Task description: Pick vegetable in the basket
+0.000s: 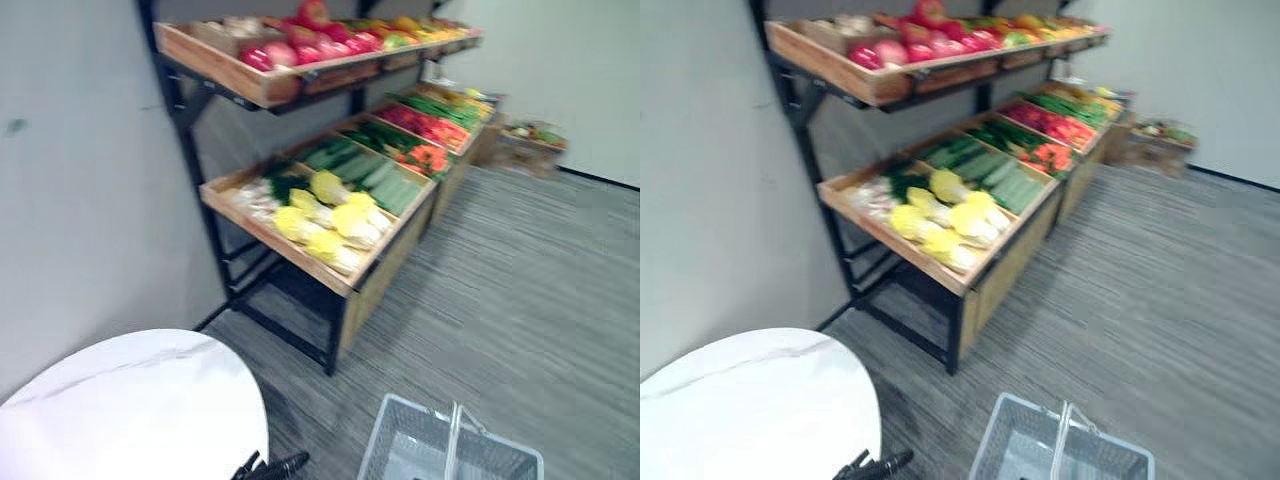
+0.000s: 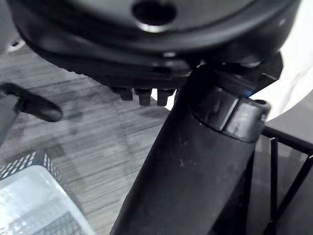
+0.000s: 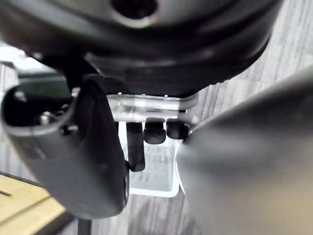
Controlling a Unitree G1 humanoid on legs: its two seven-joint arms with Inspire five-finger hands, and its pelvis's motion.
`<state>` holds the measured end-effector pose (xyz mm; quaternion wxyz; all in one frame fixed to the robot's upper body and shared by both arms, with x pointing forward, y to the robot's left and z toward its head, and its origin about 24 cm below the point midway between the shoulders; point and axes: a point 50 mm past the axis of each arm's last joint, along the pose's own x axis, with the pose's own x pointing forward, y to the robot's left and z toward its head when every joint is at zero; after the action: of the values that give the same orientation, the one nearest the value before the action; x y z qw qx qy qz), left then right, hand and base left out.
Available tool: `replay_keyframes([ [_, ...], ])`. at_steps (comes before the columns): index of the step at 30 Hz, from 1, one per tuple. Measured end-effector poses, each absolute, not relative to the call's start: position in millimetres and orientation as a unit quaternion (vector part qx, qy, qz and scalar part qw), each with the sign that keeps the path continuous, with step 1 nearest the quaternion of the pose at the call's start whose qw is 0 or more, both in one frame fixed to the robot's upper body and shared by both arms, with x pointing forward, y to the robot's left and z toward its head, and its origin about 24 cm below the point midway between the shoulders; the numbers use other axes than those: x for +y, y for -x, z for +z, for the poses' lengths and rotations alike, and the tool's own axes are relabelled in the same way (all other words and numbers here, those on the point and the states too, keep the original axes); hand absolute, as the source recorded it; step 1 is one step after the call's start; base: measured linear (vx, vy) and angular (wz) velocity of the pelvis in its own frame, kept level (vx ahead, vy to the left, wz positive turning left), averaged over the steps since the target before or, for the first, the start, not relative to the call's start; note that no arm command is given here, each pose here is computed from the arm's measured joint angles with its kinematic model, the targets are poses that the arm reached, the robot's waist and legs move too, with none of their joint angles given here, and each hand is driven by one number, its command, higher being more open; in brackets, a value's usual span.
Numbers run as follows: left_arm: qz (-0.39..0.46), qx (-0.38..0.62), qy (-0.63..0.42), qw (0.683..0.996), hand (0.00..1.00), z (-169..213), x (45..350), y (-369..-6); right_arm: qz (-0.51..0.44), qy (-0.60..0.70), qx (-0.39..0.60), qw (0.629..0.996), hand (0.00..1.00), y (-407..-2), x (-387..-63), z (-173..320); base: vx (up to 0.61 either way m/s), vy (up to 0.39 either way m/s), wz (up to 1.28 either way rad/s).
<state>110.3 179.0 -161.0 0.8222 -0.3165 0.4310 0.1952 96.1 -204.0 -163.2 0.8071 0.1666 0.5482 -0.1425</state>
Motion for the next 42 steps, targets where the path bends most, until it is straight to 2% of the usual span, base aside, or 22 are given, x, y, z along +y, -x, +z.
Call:
replay_keyframes([
  [2,0.212,0.423,0.321,0.82,1.0,-161,185,-104,-0.17,-0.173,0.549,0.799,0.0,-87,-215,-164,0.01,-0.066,-0.85],
  [5,0.241,0.432,0.314,0.81,1.0,-164,200,-85,-0.16,-0.161,0.552,0.803,0.0,-93,-219,-163,-0.05,-0.133,-1.48],
  [7,0.243,0.452,0.315,0.798,1.0,-168,195,-74,-0.153,-0.15,0.566,0.796,0.0,-93,-220,-163,-0.14,-0.057,-1.21],
  [10,0.23,0.45,0.293,0.812,1.0,-165,205,-75,-0.17,-0.153,0.602,0.765,0.0,-63,-222,-169,-0.05,-0.15,-0.32],
  [16,0.201,0.457,0.272,0.823,1.0,-164,203,-82,-0.216,-0.163,0.604,0.75,0.0,-48,-238,-168,0.0,-0.049,-0.08],
  [25,0.149,0.465,0.248,0.836,1.0,-164,195,-92,-0.254,-0.239,0.583,0.734,0.0,-38,-224,-172,0.0,0.055,0.0],
  [28,0.145,0.466,0.248,0.837,1.0,-164,193,-91,-0.247,-0.245,0.567,0.746,0.0,-43,-221,-171,-0.02,0.032,-0.35],
  [30,0.178,0.435,0.271,0.84,1.0,-160,203,-95,-0.242,-0.244,0.559,0.755,0.0,-48,-219,-171,-0.07,-0.021,-0.82],
  [33,0.245,0.413,0.321,0.817,1.0,-162,205,-81,-0.223,-0.219,0.554,0.772,0.0,-62,-226,-167,-0.03,0.019,-1.4],
  [37,0.273,0.41,0.345,0.799,1.0,-165,200,-68,-0.23,-0.228,0.556,0.765,0.0,-51,-224,-169,0.05,0.088,-0.67],
  [41,0.277,0.418,0.333,0.799,1.0,-166,205,-61,-0.252,-0.261,0.543,0.757,0.0,-40,-210,-171,0.1,0.076,-0.06],
  [42,0.235,0.436,0.309,0.812,1.0,-166,201,-66,-0.248,-0.256,0.537,0.765,0.0,-50,-203,-172,0.03,0.011,0.02],
])
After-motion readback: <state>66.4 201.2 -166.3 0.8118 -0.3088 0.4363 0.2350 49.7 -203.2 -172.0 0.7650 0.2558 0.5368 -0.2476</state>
